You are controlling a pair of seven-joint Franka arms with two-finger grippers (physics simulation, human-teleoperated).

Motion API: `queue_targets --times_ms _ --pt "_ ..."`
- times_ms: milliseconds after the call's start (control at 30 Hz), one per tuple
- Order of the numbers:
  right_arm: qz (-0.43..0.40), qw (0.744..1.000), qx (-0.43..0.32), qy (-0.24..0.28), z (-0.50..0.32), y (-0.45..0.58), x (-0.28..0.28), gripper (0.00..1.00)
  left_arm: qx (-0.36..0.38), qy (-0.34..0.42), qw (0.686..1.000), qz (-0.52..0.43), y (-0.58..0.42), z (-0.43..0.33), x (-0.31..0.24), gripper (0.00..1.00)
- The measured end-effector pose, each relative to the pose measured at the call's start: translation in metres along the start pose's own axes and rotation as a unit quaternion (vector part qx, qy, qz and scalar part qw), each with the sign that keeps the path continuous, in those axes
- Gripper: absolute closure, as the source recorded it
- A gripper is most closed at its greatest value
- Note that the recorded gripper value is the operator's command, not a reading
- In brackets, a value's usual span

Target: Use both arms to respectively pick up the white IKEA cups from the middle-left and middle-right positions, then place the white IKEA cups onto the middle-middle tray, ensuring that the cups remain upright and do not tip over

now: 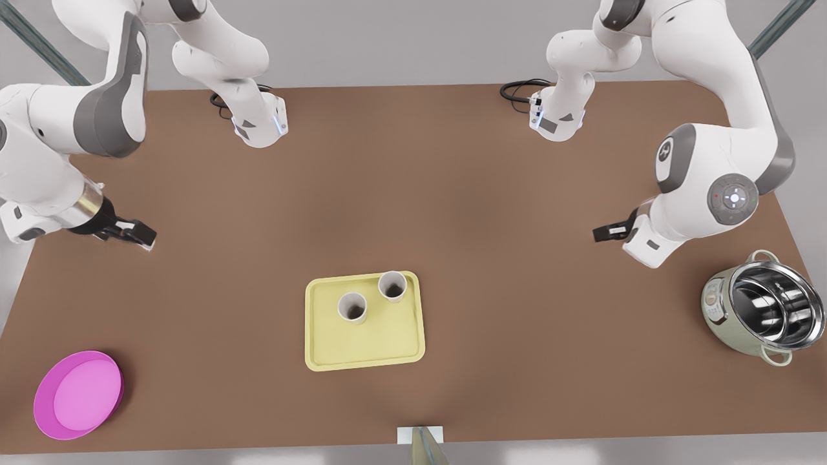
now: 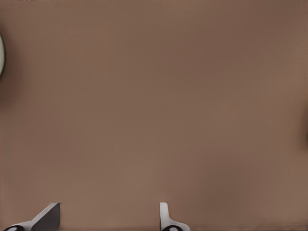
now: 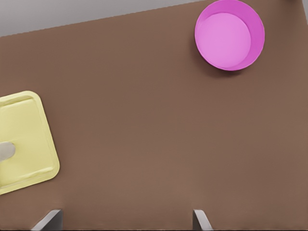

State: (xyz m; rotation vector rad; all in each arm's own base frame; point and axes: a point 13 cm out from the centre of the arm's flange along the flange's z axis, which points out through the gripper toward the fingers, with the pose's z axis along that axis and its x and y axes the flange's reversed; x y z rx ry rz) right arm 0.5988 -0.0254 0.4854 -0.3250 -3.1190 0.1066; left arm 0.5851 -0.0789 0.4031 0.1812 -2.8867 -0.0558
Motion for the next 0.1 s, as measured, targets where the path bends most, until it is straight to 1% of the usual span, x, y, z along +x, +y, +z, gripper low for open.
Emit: queue_targets --times_ms 100 --pt "-0.024 0.999 0.0 0.026 0.0015 -0.0012 0.016 0.0 0.004 0.007 1.0 0.015 0.0027 0.0057 -0.0029 0.0"
